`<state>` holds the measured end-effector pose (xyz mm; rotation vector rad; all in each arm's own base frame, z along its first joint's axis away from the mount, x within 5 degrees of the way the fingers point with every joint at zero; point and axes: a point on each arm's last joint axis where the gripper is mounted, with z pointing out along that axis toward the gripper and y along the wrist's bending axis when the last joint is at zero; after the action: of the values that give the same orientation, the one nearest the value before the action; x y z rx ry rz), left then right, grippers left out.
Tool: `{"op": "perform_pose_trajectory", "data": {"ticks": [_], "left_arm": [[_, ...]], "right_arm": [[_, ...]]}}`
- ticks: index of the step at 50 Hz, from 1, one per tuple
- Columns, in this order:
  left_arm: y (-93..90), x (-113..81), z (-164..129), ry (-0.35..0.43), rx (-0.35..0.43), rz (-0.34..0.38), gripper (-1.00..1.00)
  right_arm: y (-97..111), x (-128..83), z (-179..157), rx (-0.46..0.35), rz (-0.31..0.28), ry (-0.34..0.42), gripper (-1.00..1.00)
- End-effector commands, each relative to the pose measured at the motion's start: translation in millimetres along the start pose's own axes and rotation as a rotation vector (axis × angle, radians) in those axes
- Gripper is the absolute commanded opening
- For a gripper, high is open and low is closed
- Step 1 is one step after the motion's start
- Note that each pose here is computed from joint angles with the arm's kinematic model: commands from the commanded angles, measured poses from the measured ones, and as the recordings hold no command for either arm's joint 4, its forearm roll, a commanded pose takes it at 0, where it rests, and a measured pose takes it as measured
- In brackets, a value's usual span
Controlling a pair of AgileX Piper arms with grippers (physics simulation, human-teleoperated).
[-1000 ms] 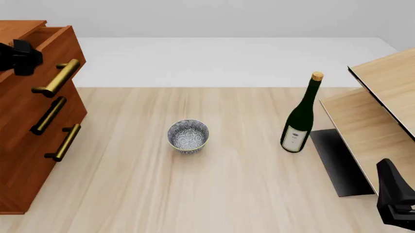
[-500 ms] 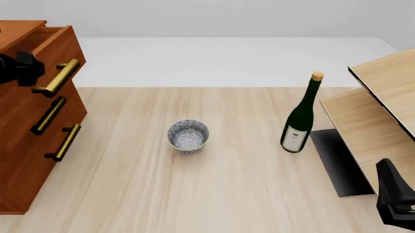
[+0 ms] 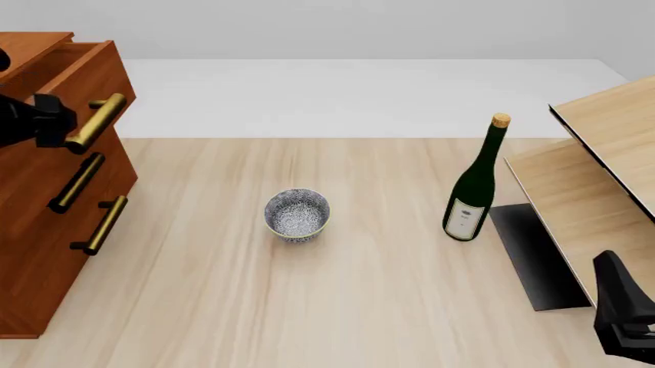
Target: Close the bottom drawer of the cabinet and open the top drawer.
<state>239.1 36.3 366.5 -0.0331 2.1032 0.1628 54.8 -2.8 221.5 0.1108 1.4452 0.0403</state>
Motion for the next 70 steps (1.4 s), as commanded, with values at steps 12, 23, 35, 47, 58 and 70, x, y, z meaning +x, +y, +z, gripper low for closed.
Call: {"op": "perform_pose_trajectory", "data": {"ticks": [12,23,35,47,58,70], "left_arm": [[-14.2,2.0,4.6,0.015,0.051,0.007,1.0],[-24.0,2.9,7.1,0.02,0.085,0.014,1.0],[-33.1,4.4,9.3,0.031,0.115,-0.002,1.0],[-44.7,2.0,11.0,0.048,0.153,-0.054,1.0],[-52.9,-0.3,10.2,0.048,0.179,-0.079,1.0],[-57.3,-0.6,8.6,0.047,0.194,-0.09,1.0]], "right_arm": [[-0.1,-0.3,0.0,0.003,0.005,-0.001,1.0],[-0.3,-0.1,0.0,0.005,0.006,-0.002,1.0],[-0.4,-0.3,0.0,0.007,0.007,-0.002,1.0],[-0.4,-0.2,0.0,0.007,0.008,-0.002,1.0],[-0.5,-0.1,0.0,0.009,0.008,-0.002,1.0],[-0.5,-0.2,0.0,0.009,0.007,-0.003,1.0]]}}
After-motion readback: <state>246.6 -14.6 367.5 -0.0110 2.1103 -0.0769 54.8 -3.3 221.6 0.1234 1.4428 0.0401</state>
